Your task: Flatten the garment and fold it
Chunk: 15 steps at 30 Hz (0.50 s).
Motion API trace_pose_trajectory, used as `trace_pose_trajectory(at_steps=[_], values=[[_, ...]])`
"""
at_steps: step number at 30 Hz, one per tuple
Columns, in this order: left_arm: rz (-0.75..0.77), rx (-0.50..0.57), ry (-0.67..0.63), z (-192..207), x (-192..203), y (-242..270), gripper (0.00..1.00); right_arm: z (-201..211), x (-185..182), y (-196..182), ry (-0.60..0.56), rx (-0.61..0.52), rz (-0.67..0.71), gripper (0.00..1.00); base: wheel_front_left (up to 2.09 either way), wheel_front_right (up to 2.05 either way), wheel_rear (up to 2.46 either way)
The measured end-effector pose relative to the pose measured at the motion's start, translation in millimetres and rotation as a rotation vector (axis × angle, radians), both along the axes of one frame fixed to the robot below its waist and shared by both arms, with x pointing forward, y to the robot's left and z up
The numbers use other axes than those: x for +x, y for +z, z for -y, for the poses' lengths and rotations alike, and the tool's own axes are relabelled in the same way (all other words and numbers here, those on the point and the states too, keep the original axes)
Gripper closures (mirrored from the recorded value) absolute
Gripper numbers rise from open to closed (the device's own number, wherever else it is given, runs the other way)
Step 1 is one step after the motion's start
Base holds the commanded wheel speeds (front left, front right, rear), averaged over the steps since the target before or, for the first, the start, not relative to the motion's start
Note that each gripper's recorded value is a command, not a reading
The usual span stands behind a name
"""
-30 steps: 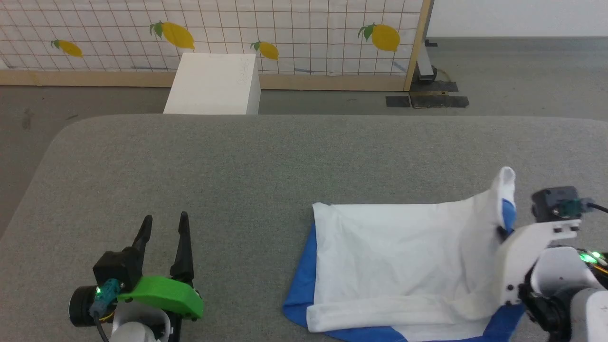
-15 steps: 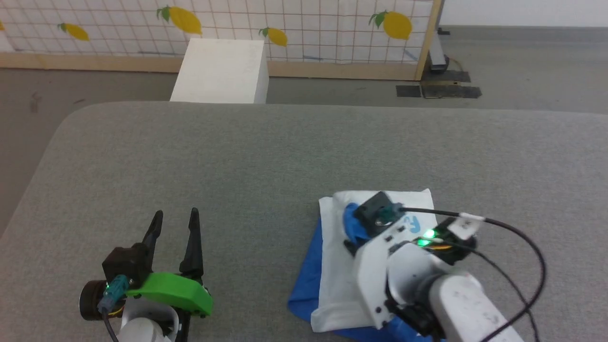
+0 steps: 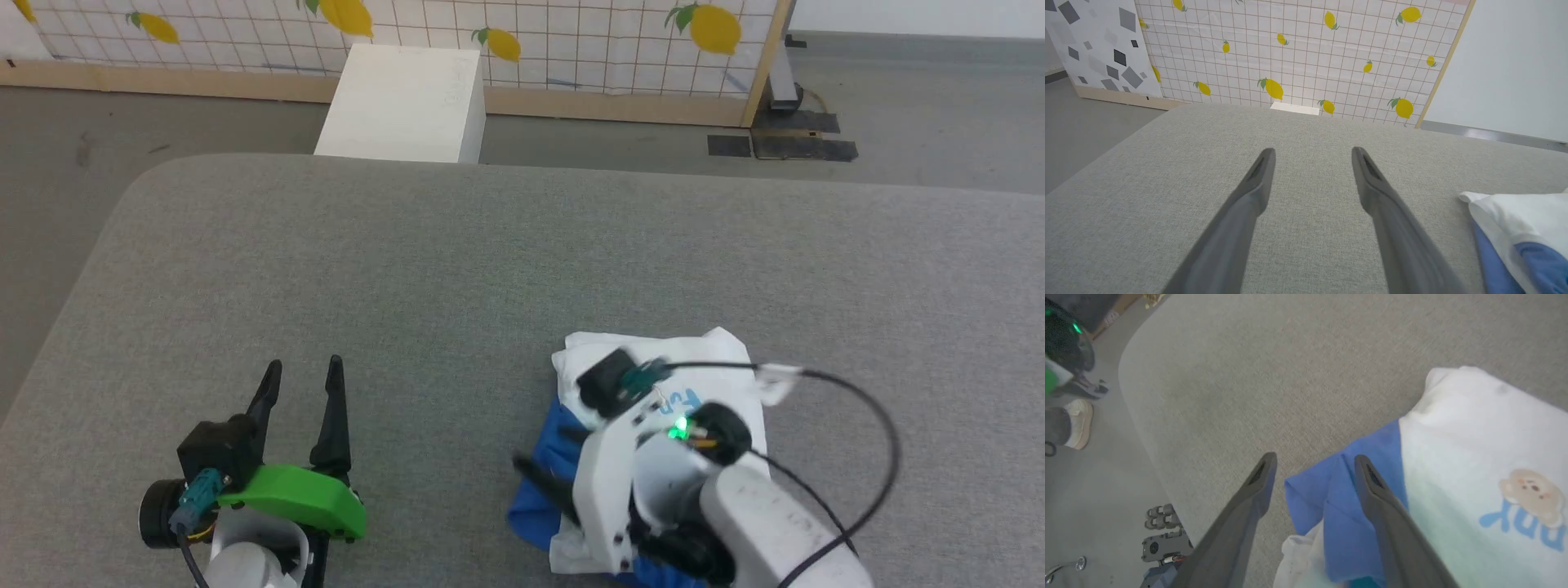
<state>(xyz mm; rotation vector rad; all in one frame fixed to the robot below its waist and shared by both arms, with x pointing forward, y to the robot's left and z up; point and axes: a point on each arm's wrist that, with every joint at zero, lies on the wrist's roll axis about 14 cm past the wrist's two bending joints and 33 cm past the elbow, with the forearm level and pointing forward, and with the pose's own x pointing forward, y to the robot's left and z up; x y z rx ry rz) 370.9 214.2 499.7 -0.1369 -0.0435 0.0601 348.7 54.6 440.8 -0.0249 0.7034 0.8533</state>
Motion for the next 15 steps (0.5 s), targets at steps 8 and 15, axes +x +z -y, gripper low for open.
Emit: trace_pose_trajectory(at_steps=[8, 15], values=[[0.020, 0.000, -0.018, 7, 4, 6, 0.00, 74, 77, 129, -0.405, 0.444, 0.465, 0.00, 0.00, 0.00, 0.00], [0.040, -0.003, -0.038, 12, 8, 12, 0.00, 175, 67, 64, -0.721, 0.326, 0.349, 0.00, 0.00, 0.00, 0.00]])
